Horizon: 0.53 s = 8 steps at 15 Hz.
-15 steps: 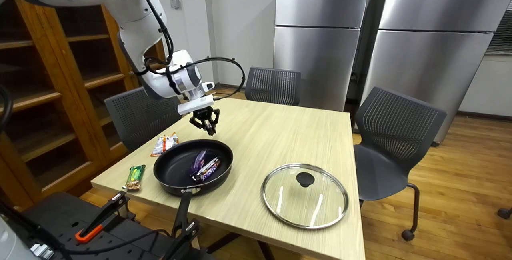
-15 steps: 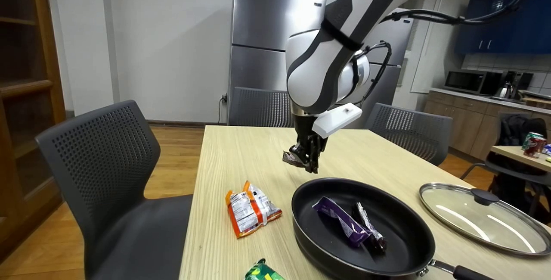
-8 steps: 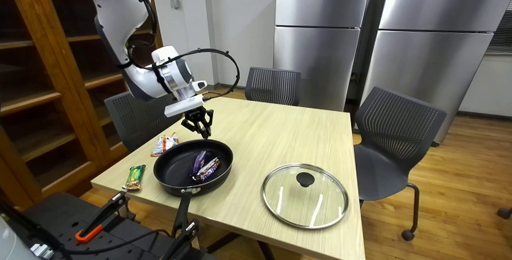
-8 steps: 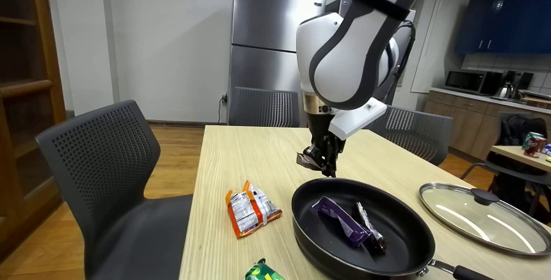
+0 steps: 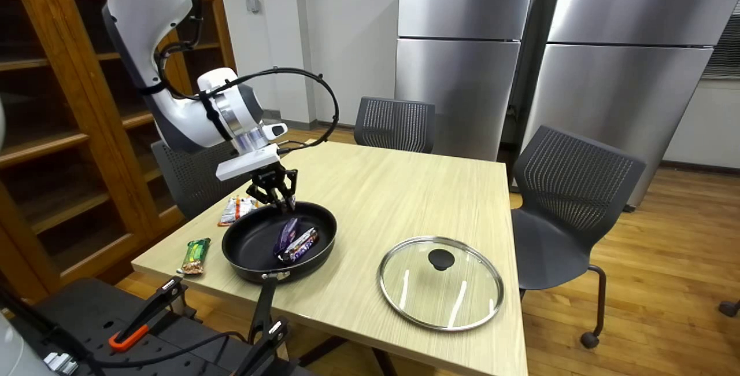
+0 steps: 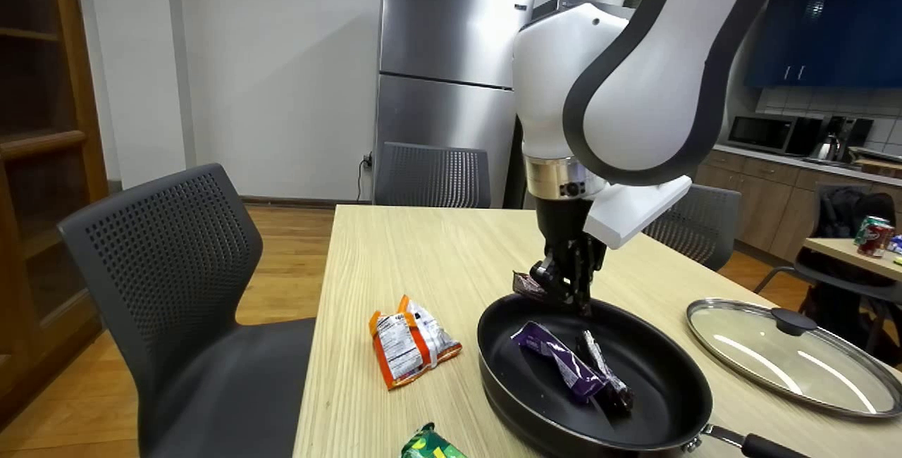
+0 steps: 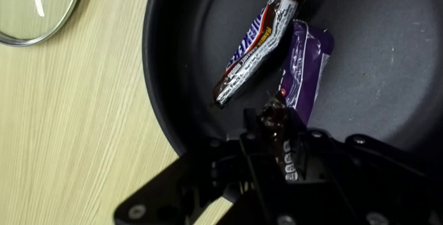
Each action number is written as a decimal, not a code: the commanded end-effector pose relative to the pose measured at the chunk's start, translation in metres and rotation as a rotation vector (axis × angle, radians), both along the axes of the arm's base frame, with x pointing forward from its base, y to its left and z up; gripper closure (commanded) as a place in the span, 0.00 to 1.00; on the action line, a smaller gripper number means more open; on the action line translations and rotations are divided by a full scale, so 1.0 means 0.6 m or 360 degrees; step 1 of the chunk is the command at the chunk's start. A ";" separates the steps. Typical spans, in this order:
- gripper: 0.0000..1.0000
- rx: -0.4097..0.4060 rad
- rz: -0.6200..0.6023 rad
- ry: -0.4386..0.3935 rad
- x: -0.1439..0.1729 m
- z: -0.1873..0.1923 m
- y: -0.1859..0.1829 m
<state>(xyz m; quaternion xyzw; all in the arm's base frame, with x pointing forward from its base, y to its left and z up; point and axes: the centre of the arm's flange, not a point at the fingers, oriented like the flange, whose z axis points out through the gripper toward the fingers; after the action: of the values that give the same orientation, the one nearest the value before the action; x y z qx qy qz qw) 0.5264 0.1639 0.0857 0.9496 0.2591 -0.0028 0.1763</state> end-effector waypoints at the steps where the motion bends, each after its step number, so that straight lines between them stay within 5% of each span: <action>1: 0.94 -0.0006 0.0032 0.0020 -0.045 0.015 0.002; 8: 0.94 -0.0008 0.0127 0.0135 -0.051 -0.023 0.038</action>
<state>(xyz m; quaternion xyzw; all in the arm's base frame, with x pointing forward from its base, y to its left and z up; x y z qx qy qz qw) 0.4980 0.1762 0.0728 0.9439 0.2826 -0.0257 0.1688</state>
